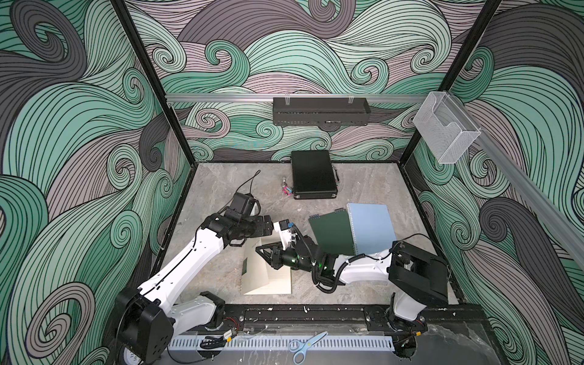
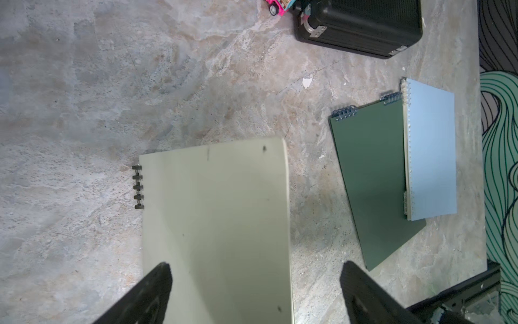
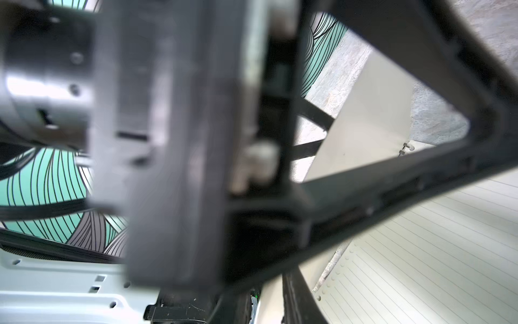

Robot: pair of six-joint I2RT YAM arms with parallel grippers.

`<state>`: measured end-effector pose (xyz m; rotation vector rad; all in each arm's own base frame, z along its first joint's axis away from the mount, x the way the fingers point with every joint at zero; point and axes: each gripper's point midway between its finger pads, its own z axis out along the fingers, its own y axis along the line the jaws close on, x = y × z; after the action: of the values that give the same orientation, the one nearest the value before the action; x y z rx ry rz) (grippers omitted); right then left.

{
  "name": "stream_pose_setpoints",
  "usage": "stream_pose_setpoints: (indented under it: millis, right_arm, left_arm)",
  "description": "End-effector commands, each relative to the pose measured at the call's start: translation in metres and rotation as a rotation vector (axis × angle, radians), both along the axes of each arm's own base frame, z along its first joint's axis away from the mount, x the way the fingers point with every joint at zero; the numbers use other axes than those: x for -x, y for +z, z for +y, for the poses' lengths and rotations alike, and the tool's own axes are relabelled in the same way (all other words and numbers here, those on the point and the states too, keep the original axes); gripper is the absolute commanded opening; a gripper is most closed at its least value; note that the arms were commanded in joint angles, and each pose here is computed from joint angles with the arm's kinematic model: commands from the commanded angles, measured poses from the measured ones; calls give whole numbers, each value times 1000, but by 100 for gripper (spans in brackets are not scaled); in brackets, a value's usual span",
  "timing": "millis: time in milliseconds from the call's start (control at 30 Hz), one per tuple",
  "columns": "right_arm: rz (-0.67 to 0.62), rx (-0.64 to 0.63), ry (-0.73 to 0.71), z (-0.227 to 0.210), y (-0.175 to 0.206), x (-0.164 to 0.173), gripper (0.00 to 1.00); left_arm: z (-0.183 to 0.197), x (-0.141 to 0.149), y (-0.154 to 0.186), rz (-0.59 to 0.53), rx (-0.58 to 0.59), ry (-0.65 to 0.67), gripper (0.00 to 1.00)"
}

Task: Tear off pages from different notebooks
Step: Open the notebook at the center of the board.

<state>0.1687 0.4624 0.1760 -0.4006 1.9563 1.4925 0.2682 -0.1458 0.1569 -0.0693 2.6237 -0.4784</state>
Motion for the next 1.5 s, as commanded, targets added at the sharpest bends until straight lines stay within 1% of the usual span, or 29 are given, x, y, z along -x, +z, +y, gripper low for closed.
stream_pose_setpoints:
  millis: [0, 100, 133, 200, 267, 300, 400, 433, 500, 600, 667, 733, 800, 900, 1033, 1200, 1300, 1367, 1467]
  right_arm:
    - [-47, -35, 18, 0, 14, 10, 25]
    - [-51, -31, 1, -4, 17, 9, 28]
    - [-54, -32, -2, -4, 19, 9, 28]
    - [-63, -27, -7, -6, 22, 8, 31]
    - [-75, -20, -12, -8, 25, 8, 35]
    - [-80, -18, -18, -10, 27, 7, 36]
    - [-94, -11, -34, -16, 34, 6, 40]
    - [-95, -3, -42, -18, 35, 5, 42]
    - [-91, 19, -75, -27, 38, 1, 49]
    - [-67, 73, -167, -49, 41, -13, 62]
    - [-23, 152, -233, -71, 39, -25, 74]
    - [41, 216, -303, -94, 38, -40, 80]
    - [67, 252, -337, -111, 45, -50, 81]
    - [50, 271, -384, -130, 55, -52, 84]
    - [5, 219, -432, -151, 64, -53, 93]
    - [-34, 172, -467, -170, 72, -52, 99]
    - [-51, 162, -467, -171, 75, -52, 99]
    - [-45, 189, -467, -171, 75, -53, 99]
    - [29, 247, -554, -182, 66, -60, 99]
  left_arm:
    - [3, -5, -6, 13, -43, 14, 75]
    - [6, -7, -11, 31, -69, 28, 58]
    - [8, -7, -12, 36, -81, 33, 49]
    - [12, -7, -14, 40, -101, 47, 36]
    - [15, -7, -15, 46, -114, 58, 18]
    - [16, -7, -14, 44, -117, 62, 12]
    - [18, -8, -13, 44, -127, 70, 0]
    - [19, -8, -13, 42, -131, 73, 0]
    - [20, -9, -12, 39, -137, 81, 0]
    - [21, -8, -10, 38, -134, 84, 0]
    - [22, -6, -8, 34, -131, 87, 0]
    - [23, -4, -5, 24, -129, 89, 0]
    - [25, -3, -1, 12, -126, 94, 0]
    - [28, -2, 4, -20, -121, 102, 0]
    - [30, -4, 5, -41, -125, 115, 0]
    - [29, -6, -1, -17, -138, 118, 0]
    - [28, -8, -4, -6, -140, 117, 0]
    - [26, -9, -5, -2, -137, 113, 0]
    - [24, -9, -7, 2, -130, 107, 0]
